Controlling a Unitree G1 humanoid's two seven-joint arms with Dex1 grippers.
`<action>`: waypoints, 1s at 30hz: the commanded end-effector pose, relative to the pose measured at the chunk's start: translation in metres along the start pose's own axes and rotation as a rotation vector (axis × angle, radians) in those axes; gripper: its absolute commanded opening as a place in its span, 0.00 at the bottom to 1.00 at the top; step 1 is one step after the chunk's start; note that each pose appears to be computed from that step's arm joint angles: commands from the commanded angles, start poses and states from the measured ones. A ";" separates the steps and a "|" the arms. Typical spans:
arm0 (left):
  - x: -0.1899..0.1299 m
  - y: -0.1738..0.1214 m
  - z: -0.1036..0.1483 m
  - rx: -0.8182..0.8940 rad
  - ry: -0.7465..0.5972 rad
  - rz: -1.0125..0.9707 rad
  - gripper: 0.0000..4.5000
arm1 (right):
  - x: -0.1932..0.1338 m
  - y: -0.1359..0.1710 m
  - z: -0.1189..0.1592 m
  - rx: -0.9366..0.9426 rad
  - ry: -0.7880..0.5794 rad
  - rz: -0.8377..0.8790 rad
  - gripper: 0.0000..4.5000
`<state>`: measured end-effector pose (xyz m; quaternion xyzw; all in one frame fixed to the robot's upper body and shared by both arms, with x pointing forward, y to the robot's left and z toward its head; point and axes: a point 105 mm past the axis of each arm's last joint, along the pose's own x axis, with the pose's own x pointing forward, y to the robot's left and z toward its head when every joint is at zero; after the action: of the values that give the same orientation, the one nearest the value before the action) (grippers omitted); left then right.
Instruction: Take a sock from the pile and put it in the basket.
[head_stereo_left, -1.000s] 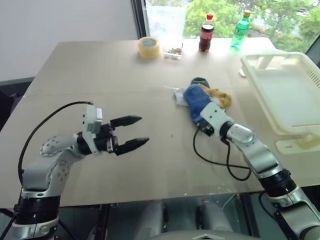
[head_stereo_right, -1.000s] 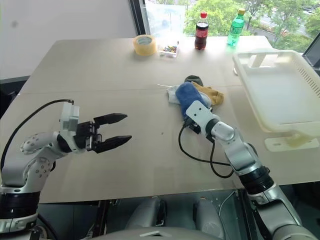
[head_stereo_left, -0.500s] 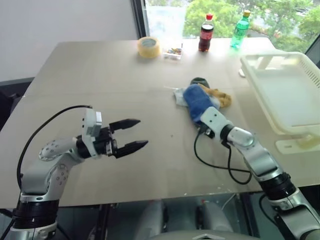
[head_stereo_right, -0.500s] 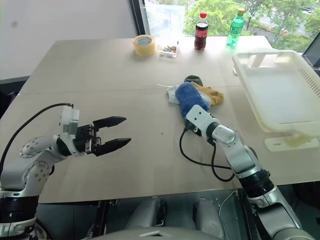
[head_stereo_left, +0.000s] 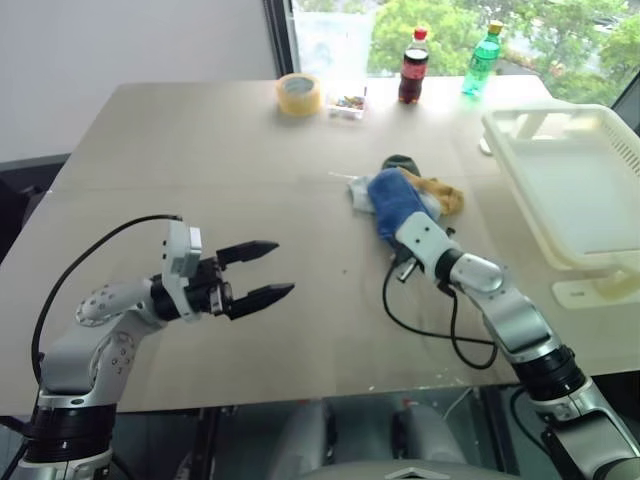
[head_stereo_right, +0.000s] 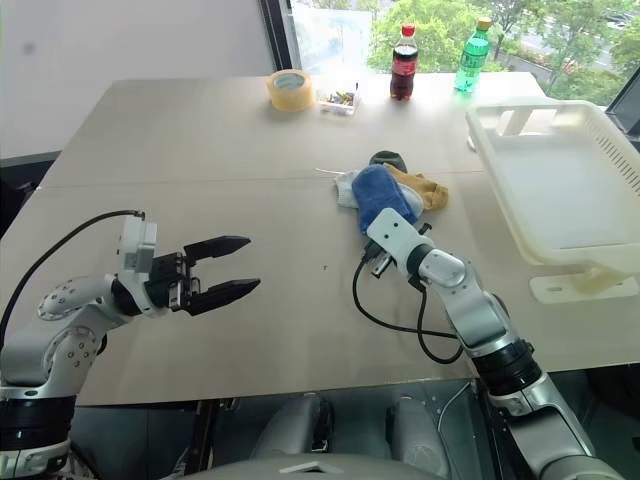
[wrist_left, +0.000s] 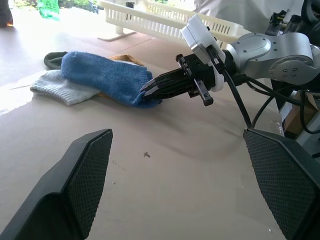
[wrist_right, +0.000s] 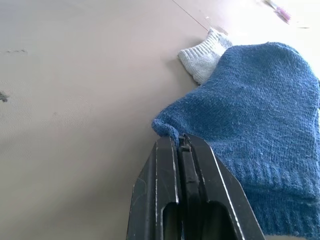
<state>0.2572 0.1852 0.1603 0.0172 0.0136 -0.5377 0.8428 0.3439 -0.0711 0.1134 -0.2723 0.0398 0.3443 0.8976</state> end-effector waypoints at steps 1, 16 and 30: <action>-0.003 -0.001 0.014 0.046 -0.038 0.003 1.00 | -0.004 0.007 0.029 0.062 -0.120 0.073 0.02; -0.027 0.016 0.010 0.015 0.022 0.063 1.00 | 0.050 0.098 0.091 0.240 -0.261 0.627 0.02; -0.030 0.011 -0.004 -0.007 0.045 0.064 1.00 | 0.037 0.116 0.087 0.267 -0.245 0.786 0.02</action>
<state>0.2551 0.2183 0.1514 0.0124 0.0490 -0.5042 0.8621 0.2951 0.0635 0.1089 -0.0852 0.1022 0.6627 0.7370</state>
